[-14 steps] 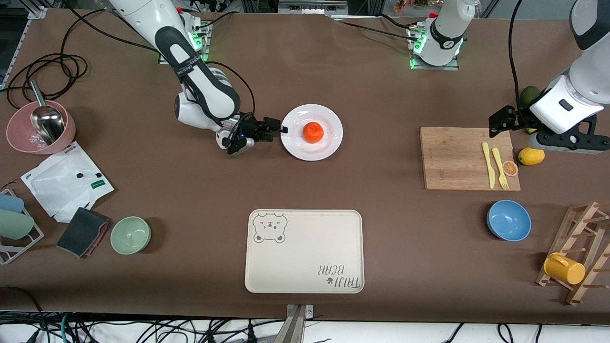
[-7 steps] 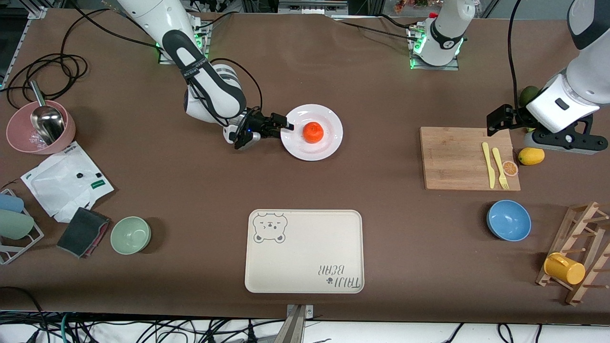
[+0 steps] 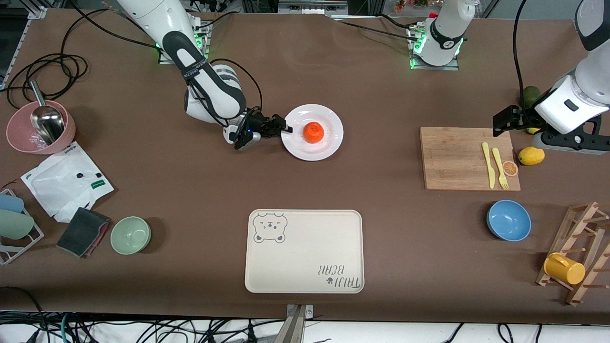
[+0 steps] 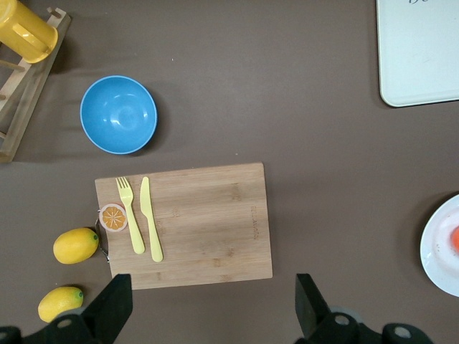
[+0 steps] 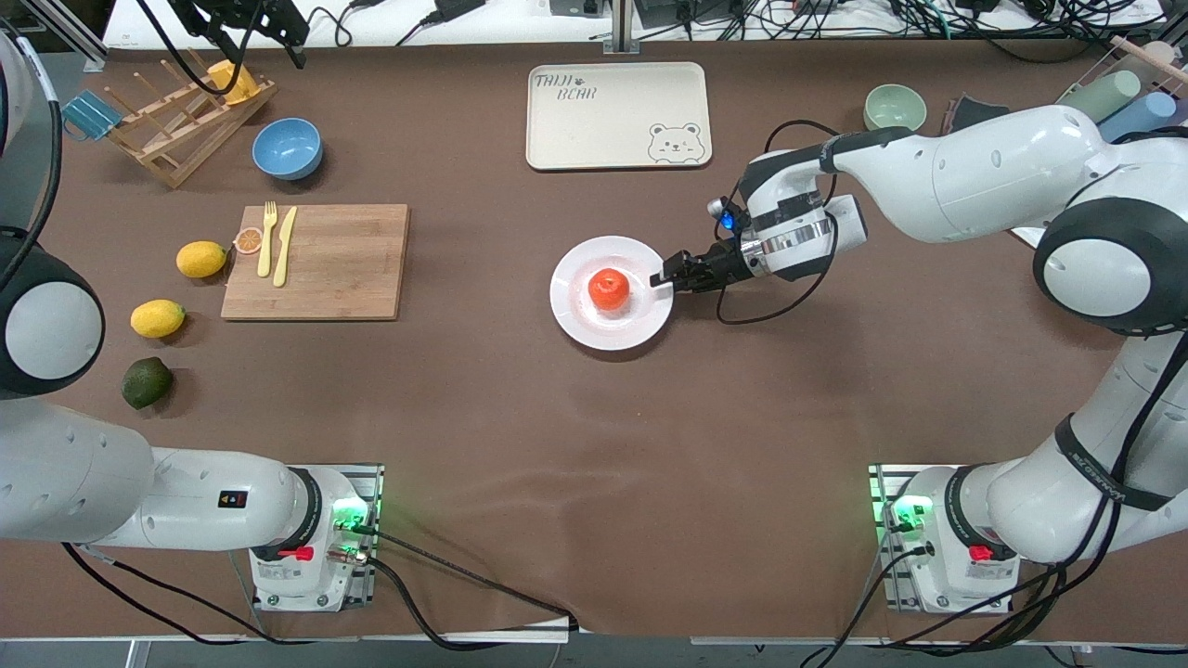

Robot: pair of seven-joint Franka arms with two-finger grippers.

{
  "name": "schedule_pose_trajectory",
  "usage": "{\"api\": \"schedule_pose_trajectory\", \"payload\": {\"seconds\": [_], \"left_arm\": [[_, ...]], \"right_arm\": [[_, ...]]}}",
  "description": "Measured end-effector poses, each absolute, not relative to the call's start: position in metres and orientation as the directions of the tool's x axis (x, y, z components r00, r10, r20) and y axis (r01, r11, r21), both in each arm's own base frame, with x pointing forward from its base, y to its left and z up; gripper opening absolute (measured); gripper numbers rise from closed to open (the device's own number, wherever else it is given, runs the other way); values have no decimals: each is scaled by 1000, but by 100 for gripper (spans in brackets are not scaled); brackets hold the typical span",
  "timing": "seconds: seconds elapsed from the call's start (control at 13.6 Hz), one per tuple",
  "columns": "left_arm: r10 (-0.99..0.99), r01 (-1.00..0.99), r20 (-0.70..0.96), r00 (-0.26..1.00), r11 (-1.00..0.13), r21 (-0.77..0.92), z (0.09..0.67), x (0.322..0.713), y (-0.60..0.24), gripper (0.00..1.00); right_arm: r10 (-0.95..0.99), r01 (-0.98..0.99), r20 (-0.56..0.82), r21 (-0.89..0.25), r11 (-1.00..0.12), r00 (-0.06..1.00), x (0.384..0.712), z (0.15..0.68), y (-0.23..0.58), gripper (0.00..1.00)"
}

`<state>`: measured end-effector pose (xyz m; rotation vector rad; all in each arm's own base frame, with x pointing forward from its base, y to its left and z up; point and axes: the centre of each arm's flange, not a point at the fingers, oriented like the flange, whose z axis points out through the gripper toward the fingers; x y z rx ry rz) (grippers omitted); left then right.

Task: Place orange and plate with both arms
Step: 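Grasp the rim of the white plate with the right gripper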

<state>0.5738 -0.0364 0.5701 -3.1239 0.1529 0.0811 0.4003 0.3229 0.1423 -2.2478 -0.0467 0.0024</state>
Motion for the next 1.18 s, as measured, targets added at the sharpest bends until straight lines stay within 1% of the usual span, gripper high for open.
{"api": "schedule_pose_trajectory", "payload": {"seconds": [0.07,0.15,0.22,0.37,0.44,0.59,0.96,1.18], "left_arm": [[-97,-98,-53,994,-995,-10,570,574,-36,100],[-97,-98,-53,994,-995,-10,570,574,-36,100],[-97,-98,-54,994,-995,-10,570,574,-36,100],[-97,-98,-54,994,-995,-10,570,574,-36,100],[-97,-98,-54,994,-995,-10,570,574,-36,100],[-97,-98,-54,994,-995,-10,570,574,-36,100],[-96,-97,-55,994,-995,-10,570,574,-36,100],[-96,-97,-55,994,-995,-10,570,574,-36,100]], "right_arm": [[37,37,18,-779,-626,999,400,142,323,42],[43,46,24,-778,-626,999,400,142,323,37],[53,60,34,-777,-627,998,400,140,323,36],[63,69,37,-775,-628,997,398,136,322,23],[65,70,37,-774,-629,997,397,134,322,22],[67,70,36,-779,-622,997,397,133,322,4],[69,75,41,-782,-619,997,398,133,323,4],[51,80,62,-788,-610,997,412,140,323,4]]}}
